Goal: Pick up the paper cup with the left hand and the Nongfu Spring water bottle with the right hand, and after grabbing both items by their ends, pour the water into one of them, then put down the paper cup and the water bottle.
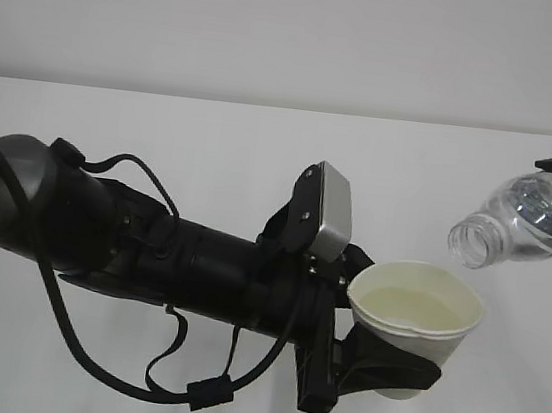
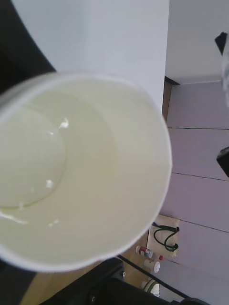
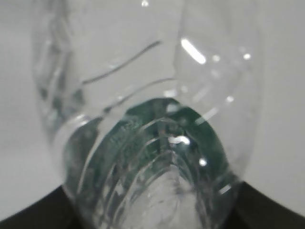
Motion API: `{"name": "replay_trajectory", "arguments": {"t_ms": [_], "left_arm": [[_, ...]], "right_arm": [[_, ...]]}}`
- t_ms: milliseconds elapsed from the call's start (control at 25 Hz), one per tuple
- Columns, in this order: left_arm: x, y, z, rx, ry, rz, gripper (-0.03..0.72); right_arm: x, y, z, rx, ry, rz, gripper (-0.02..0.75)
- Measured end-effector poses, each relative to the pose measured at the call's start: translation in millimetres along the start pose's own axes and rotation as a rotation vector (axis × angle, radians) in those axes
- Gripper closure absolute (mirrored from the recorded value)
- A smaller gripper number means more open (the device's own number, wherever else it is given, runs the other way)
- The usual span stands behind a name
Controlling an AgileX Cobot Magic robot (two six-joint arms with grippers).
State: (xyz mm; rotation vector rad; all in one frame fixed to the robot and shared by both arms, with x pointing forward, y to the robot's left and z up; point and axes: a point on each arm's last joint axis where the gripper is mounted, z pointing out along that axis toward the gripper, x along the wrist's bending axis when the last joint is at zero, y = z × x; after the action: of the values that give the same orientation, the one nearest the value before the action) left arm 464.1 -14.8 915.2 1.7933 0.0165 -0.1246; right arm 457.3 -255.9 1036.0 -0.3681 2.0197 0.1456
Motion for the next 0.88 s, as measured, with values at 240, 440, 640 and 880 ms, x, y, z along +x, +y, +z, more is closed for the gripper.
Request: {"name": "replay_trajectory", "arguments": {"t_ms": [240,440,640,880], "left_arm": [[0.0,0.0,0.0,0.000,0.000,0.000,0.217],[0.0,0.0,0.0,0.000,0.000,0.000,0.217],[0.1,-0.1,0.0,0.002,0.001,0.000,0.217],[0.5,-0.8,0.0,0.008,0.006,0.000,0.217]], "right_arm": [[0.0,0.0,0.0,0.000,0.000,0.102,0.332],[0.0,0.2,0.0,-0.002,0.001,0.221,0.332],[0.0,0.3,0.0,-0.004,0.001,0.254,0.332],[-0.1,0.5,0.0,-0.005,-0.001,0.272,0.332]]}}
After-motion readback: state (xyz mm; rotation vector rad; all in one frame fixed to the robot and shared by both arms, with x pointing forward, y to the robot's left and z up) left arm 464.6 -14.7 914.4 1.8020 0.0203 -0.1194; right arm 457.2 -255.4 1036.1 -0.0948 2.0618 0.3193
